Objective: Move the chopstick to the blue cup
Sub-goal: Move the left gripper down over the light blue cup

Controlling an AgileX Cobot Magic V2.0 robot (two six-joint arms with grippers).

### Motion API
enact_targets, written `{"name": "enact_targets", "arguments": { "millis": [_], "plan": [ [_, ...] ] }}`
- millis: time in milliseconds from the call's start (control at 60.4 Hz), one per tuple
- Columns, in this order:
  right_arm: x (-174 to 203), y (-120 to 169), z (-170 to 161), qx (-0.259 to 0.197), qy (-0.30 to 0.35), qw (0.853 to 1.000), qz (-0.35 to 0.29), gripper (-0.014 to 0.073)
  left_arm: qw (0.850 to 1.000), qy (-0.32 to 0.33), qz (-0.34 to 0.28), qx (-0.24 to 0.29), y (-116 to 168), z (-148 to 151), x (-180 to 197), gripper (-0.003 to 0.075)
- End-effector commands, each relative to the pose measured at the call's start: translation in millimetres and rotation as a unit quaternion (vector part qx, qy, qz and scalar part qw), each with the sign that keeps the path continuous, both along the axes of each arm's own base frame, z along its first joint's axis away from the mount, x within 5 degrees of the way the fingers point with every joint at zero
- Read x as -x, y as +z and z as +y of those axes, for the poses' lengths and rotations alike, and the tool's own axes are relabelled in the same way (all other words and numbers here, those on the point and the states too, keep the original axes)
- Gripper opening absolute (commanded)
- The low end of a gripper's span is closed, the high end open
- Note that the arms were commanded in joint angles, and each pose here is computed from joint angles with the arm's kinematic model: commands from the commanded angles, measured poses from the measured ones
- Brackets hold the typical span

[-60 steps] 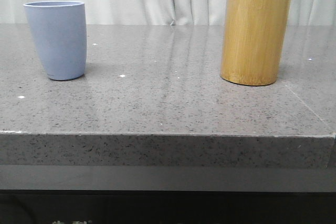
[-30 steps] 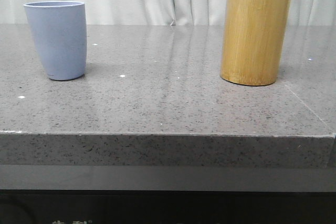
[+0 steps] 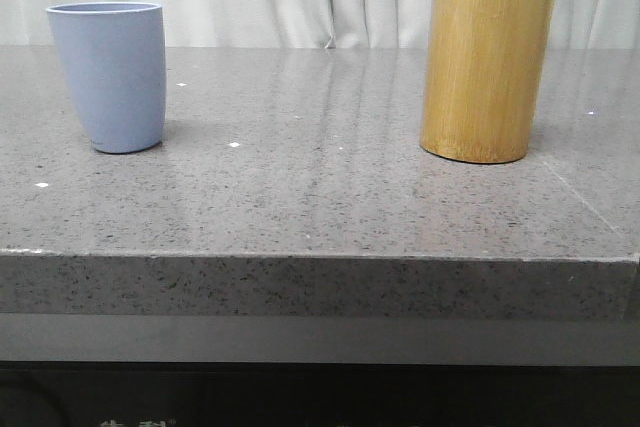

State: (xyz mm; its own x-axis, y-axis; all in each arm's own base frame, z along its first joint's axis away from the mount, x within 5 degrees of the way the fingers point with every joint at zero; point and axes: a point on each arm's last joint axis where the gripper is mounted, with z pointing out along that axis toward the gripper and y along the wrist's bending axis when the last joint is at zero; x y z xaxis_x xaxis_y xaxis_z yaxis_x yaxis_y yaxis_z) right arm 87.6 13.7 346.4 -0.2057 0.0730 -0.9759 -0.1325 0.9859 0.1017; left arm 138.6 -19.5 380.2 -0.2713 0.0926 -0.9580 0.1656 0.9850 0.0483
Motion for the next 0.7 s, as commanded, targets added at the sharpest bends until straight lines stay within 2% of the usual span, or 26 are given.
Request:
{"name": "enact_targets", "arguments": {
  "millis": [0, 199, 365, 514, 679],
  "plan": [
    [-1.3, 17.1, -1.8, -0.008, -0.011, 0.999, -0.044, 0.0581, 1.000, -0.021, -0.009, -0.004, 24.3, -8.1, -19.4, 0.0612],
    [-1.3, 17.1, -1.8, -0.008, -0.011, 0.999, -0.044, 0.0581, 0.992, -0.107, 0.061, -0.036, 41.1, -46.8, -58.5, 0.0554],
    [-1.3, 17.0, -1.7, -0.008, -0.011, 0.999, -0.044, 0.0581, 0.970, -0.171, 0.157, -0.066, 42.9, -88.8, -90.1, 0.0546],
    [-1.2, 16.7, -1.6, -0.008, -0.010, 0.999, -0.042, 0.0581, 0.953, -0.190, 0.219, -0.088, 35.2, -112.1, -118.1, 0.0547],
    [-1.2, 16.7, -1.6, -0.008, -0.010, 0.999, -0.042, 0.0581, 0.942, -0.190, 0.258, -0.097, 17.6, -126.4, -146.6, 0.0547]
  ]
}}
